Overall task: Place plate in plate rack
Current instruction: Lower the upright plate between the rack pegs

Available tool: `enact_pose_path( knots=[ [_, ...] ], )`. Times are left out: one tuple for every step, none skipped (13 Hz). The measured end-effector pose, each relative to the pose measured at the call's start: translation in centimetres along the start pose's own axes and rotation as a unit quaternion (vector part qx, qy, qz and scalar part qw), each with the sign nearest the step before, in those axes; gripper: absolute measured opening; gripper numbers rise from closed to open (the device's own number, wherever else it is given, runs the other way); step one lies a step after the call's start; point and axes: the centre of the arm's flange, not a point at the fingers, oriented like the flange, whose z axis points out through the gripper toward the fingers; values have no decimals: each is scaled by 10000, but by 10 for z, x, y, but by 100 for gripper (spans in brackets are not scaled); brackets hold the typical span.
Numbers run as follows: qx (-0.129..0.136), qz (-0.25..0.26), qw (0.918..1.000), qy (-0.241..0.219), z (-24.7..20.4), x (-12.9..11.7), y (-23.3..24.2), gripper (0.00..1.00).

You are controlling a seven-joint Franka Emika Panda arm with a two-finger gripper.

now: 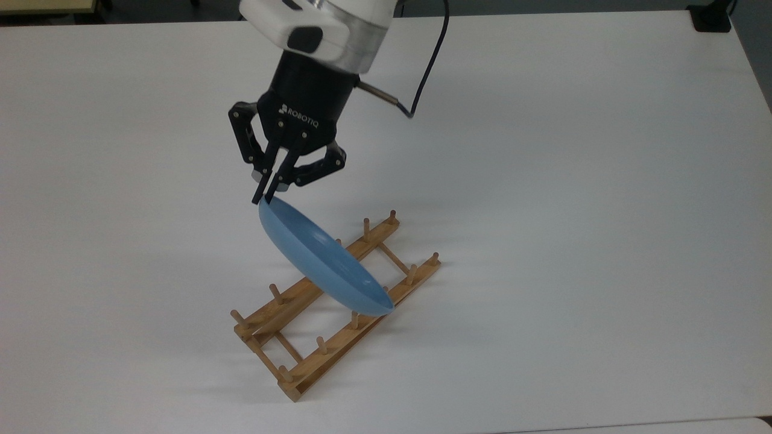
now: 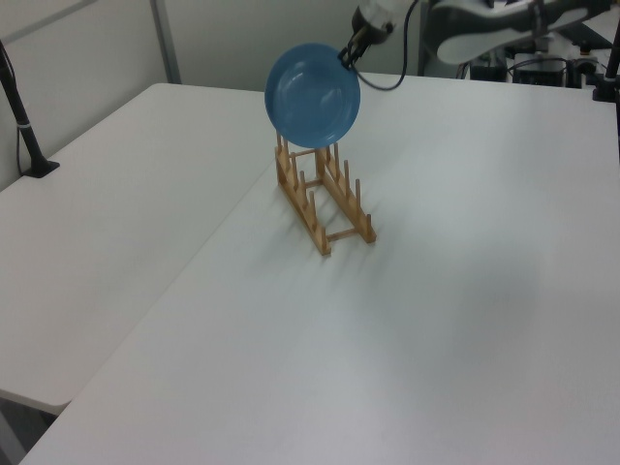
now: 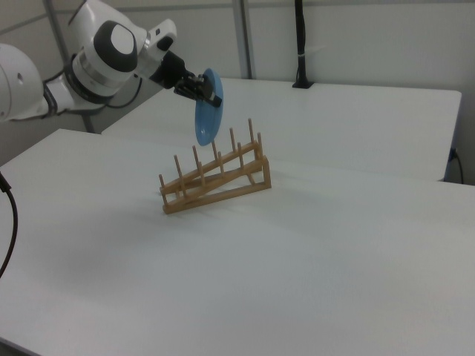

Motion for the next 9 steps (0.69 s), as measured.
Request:
enact_pose_path(
  knots=[
    [-142,-90,9998,63,6,-5,-8,5],
    [-241,-205,9994,109,9,-10,-17,5],
    [-301,-346,9989,127,11,-17,-27,5],
    [-326,-405,9985,141,12,-21,-33,5],
    [-381,-484,9980,172,13,-25,-39,5],
    [-481,-575,9969,225,17,-34,-49,5],
    [-576,-612,9961,276,22,-42,-58,5],
    [-637,-644,9955,290,27,-48,-63,5],
    [-654,-648,9954,281,31,-51,-65,5]
  ],
)
